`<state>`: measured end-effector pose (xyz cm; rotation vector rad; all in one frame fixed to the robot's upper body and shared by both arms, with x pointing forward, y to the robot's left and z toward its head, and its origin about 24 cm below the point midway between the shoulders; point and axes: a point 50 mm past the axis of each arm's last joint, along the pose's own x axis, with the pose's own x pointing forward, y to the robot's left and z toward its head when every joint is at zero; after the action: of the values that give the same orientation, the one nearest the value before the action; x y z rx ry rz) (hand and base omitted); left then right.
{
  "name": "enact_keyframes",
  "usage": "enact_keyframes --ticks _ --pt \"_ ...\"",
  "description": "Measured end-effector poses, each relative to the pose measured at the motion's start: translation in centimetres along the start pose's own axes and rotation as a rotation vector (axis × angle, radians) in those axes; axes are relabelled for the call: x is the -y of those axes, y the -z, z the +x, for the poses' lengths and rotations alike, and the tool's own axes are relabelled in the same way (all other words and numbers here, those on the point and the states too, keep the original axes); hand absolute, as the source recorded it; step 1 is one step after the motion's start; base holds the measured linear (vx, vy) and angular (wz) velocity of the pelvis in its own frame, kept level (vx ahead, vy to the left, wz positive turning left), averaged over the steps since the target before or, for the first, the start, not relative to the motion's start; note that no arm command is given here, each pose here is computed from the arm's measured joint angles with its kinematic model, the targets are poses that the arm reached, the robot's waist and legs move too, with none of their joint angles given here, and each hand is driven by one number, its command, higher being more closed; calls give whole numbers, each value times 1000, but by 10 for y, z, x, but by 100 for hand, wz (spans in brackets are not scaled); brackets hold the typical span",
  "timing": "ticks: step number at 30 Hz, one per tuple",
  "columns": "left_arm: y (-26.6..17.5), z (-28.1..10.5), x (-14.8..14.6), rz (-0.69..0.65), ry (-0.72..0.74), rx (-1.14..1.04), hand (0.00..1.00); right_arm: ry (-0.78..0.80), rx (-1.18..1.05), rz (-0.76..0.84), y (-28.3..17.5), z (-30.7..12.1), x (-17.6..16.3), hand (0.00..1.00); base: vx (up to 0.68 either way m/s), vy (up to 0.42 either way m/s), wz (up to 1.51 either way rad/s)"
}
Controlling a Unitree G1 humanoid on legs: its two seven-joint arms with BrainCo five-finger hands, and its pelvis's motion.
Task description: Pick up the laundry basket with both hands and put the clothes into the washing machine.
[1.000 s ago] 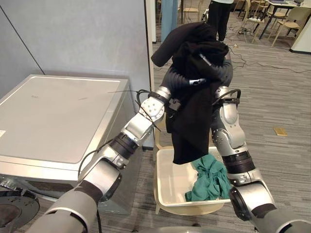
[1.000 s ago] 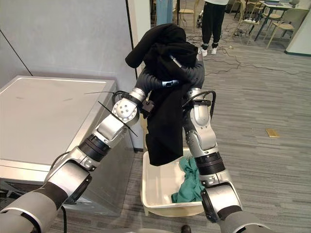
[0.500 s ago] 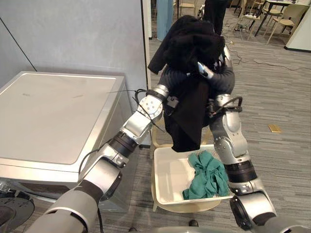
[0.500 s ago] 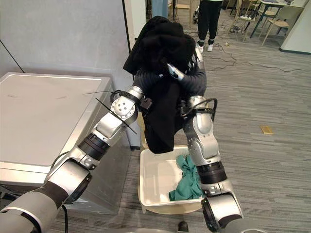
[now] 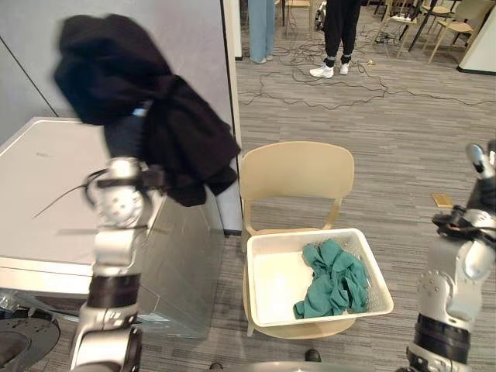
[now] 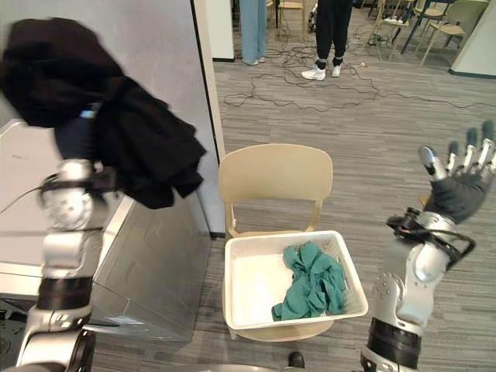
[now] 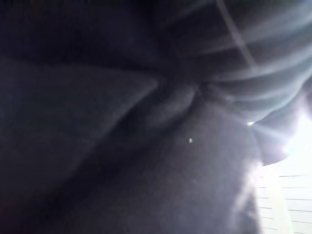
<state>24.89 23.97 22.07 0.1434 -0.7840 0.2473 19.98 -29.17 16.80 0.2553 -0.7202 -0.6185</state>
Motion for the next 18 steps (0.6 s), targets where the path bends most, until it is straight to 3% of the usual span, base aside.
enact_keyframes --ticks 5,11,15,18 --pt "-46 -58 -89 351 -288 52 100 249 15 -257 -27 -31 75 0 11 -9 13" --pt "-61 -136 -135 605 -574 -169 100 480 -142 -482 -35 -87 125 0 14 -6 14" --pt "-56 -178 -153 666 -690 -348 100 589 -294 -521 -24 -117 149 0 -39 -10 11" --pt "-19 -233 -168 618 -844 -640 100 713 -428 -531 -7 -145 174 0 8 -4 5"
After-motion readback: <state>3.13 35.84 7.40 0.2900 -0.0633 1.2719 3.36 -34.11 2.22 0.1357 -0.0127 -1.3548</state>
